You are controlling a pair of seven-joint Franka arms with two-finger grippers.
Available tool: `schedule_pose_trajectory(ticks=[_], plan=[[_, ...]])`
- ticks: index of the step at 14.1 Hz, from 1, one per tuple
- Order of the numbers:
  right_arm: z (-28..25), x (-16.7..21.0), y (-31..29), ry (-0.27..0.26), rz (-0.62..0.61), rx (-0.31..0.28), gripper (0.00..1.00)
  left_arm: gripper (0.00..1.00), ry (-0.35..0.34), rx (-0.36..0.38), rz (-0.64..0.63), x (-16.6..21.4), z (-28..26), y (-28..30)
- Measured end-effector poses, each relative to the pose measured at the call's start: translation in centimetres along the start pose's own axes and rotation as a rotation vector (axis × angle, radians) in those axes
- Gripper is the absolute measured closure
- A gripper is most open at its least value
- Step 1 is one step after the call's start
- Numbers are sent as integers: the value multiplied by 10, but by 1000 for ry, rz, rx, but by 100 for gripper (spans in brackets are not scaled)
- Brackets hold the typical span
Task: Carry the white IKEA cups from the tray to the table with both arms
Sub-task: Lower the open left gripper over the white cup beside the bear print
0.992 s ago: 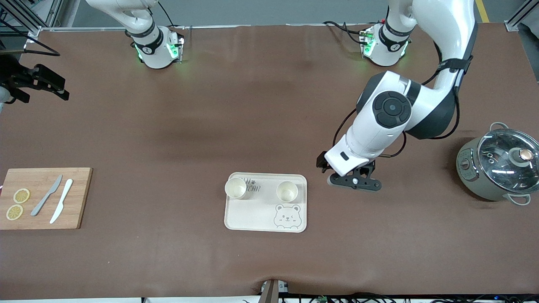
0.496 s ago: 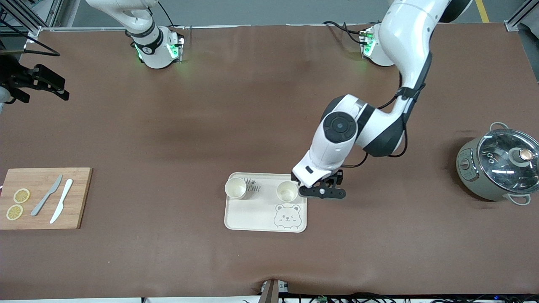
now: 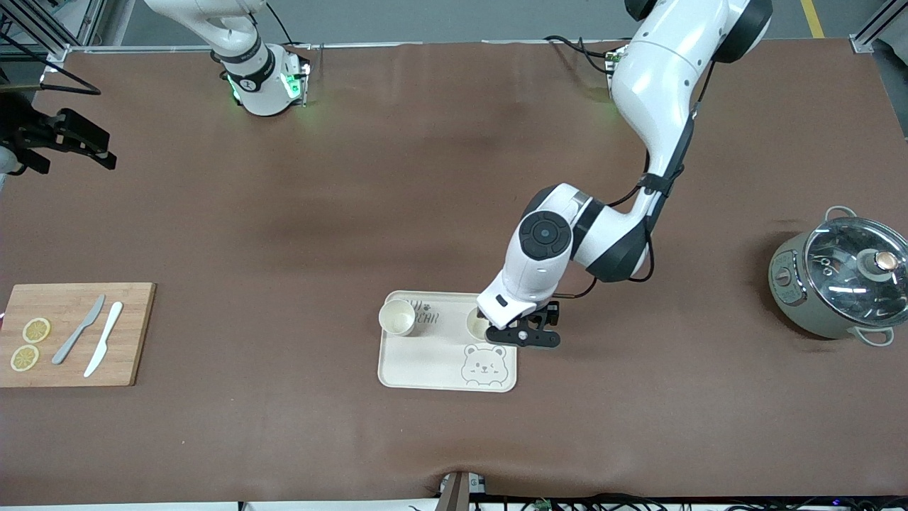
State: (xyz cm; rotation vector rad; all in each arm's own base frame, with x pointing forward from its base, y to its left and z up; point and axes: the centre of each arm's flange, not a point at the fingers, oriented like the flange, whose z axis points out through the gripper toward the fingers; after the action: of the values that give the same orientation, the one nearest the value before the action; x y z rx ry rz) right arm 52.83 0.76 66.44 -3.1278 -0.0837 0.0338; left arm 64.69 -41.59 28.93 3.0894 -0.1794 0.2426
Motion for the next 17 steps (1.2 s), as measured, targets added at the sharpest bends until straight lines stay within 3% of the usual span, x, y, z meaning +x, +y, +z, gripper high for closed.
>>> schedule_pose_trajectory(ticks=[17], plan=[[1, 0, 1, -2, 1, 0, 0, 0, 9, 5, 26, -10, 54, 15]])
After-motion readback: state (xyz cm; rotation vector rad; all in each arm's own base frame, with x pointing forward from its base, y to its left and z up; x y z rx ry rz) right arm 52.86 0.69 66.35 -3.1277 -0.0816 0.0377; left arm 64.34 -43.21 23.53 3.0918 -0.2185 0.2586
